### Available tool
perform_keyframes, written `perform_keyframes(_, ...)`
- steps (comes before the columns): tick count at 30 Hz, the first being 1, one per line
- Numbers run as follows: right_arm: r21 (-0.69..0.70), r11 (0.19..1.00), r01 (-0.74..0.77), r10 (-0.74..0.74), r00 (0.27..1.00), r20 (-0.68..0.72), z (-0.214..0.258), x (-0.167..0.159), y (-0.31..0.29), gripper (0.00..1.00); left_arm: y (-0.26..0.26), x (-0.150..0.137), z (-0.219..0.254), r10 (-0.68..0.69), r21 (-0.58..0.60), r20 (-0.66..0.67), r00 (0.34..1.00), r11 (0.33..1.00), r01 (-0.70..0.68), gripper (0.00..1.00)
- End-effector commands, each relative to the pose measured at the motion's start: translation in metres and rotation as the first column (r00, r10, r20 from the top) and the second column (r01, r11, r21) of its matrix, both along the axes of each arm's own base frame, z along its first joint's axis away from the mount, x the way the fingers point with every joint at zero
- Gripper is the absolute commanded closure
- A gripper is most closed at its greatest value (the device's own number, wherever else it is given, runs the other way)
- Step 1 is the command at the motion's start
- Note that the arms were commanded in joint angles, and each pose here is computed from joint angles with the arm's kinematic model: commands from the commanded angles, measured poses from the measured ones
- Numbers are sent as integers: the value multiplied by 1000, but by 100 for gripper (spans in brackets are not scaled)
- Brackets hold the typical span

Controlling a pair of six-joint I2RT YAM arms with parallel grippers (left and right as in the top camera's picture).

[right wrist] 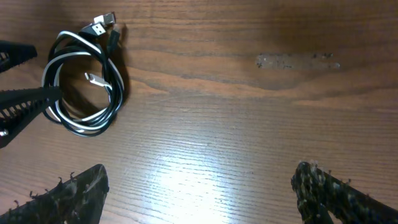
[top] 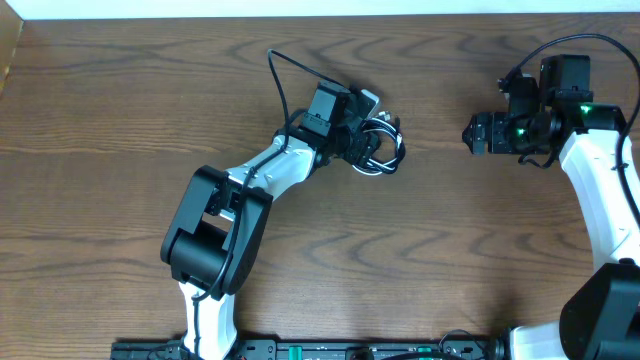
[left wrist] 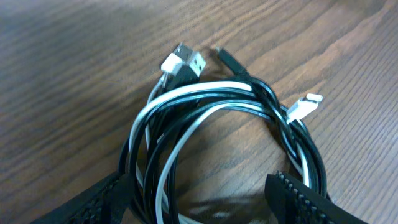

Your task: Untangle cables

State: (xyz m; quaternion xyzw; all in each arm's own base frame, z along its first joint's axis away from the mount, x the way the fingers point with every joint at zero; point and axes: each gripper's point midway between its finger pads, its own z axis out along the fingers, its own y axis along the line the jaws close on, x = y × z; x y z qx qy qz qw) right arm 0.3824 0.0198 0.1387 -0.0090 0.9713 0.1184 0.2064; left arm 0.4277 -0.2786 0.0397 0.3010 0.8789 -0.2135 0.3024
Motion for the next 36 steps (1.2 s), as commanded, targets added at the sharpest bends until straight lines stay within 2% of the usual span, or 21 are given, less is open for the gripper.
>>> perform_keyframes(1,11,1000,-12,12,1000,18,8,3,7,9,1,4,1,-9,23,13,1000,1000,9,27)
perform_keyframes(3,11,1000,-16,16,1000,18,8,3,8,9,2,2,0,-9,26,5,1000,1000,9,32)
perform_keyframes(6,11,1000,-15,15,1000,18,8,3,8,9,2,2,0,-10,26,5,1000,1000,10,35)
perform_keyframes(17,11,1000,-19,19,1000,23,8,4,9,8,5,-3,-25,-6,54,-46,999,999,9,37)
perform_keyframes(21,10,1000,-19,19,999,28,9,5,9,8,5,-2,-24,-6,52,-42,999,999,9,45)
perform_keyframes(25,10,1000,-19,19,999,34,9,7,9,7,5,-1,-24,-6,52,-40,999,999,8,48)
perform_keyframes(31,10,1000,-19,19,999,33,9,6,9,5,3,1,-16,-7,41,-19,1000,999,7,59)
perform_keyframes(34,10,1000,-19,19,999,35,9,7,9,4,2,2,-8,-7,34,-5,1000,999,7,68)
perform_keyframes(36,10,1000,-19,19,999,34,9,7,9,4,3,3,-6,-4,35,0,1000,999,4,80)
